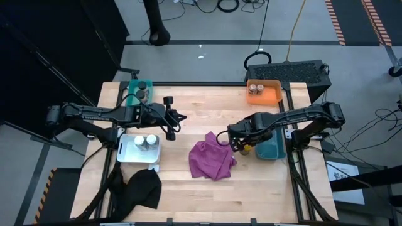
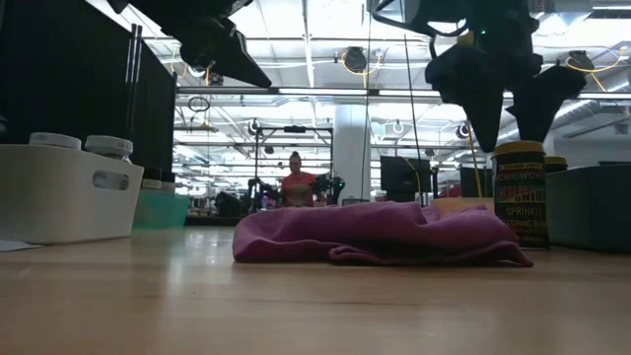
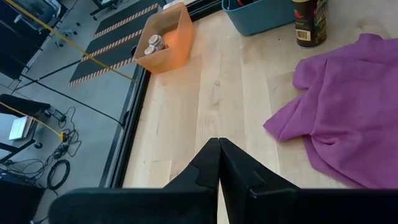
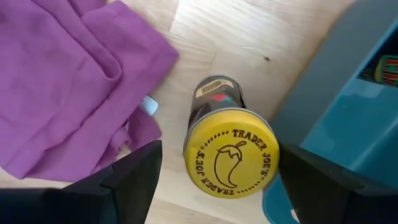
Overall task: Sort spices by type
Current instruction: Put the yellow seasoning bottle into the blue bin
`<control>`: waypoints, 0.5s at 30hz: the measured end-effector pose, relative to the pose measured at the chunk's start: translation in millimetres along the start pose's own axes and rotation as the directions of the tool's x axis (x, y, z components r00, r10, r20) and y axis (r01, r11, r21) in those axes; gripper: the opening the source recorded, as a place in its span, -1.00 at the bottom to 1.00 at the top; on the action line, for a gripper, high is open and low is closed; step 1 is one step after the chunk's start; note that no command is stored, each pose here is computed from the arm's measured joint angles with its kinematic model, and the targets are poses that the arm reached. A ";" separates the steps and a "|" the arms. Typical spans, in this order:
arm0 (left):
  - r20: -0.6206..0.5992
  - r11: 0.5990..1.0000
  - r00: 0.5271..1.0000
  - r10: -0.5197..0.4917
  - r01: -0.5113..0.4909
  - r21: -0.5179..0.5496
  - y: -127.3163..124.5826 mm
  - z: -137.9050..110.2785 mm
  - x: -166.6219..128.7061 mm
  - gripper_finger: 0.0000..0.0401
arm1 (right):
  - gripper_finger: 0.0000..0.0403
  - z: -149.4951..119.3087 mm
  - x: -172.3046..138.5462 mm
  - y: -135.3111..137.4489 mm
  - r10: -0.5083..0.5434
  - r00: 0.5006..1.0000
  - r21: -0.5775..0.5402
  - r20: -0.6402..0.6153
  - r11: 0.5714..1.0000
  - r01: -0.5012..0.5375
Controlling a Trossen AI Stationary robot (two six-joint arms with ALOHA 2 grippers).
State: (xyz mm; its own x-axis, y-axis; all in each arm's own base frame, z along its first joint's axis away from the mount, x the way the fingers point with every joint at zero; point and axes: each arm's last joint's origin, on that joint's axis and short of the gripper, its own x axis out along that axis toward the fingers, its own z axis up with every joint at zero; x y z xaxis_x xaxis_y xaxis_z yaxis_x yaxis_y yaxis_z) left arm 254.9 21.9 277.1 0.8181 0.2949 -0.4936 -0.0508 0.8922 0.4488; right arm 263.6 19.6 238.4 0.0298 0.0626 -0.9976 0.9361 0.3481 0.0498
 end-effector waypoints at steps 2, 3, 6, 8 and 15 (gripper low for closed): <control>0.000 1.000 1.000 0.000 0.000 0.000 0.0 0.0 0.0 -0.95 | 0.48 0.3 0.5 0.8 0.010 1.000 -0.001 0.002 1.000 -0.010; 0.000 1.000 1.000 0.000 0.000 0.000 0.0 0.0 0.0 -0.95 | 0.48 0.4 0.5 1.2 0.013 1.000 -0.001 0.004 1.000 -0.013; 0.001 1.000 1.000 -0.001 0.001 0.000 0.0 0.0 0.0 -0.95 | 0.48 0.2 0.5 1.5 0.018 1.000 -0.002 -0.002 1.000 -0.018; 0.000 1.000 1.000 -0.001 0.001 0.000 0.0 0.0 0.0 -0.95 | 0.48 -0.3 0.5 1.7 0.022 1.000 -0.004 -0.014 1.000 -0.022; 0.000 1.000 1.000 -0.001 0.001 0.000 0.0 0.0 0.0 -0.95 | 0.48 0.2 1.3 1.8 0.014 1.000 -0.014 -0.005 1.000 -0.014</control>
State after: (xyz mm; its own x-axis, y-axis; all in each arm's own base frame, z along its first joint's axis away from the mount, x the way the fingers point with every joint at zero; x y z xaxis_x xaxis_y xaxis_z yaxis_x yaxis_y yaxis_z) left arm 254.9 21.9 277.1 0.8183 0.2941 -0.4938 -0.0504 0.8926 0.4481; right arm 265.5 20.2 237.2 0.0417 0.0720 -0.9965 0.9306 0.3602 0.0649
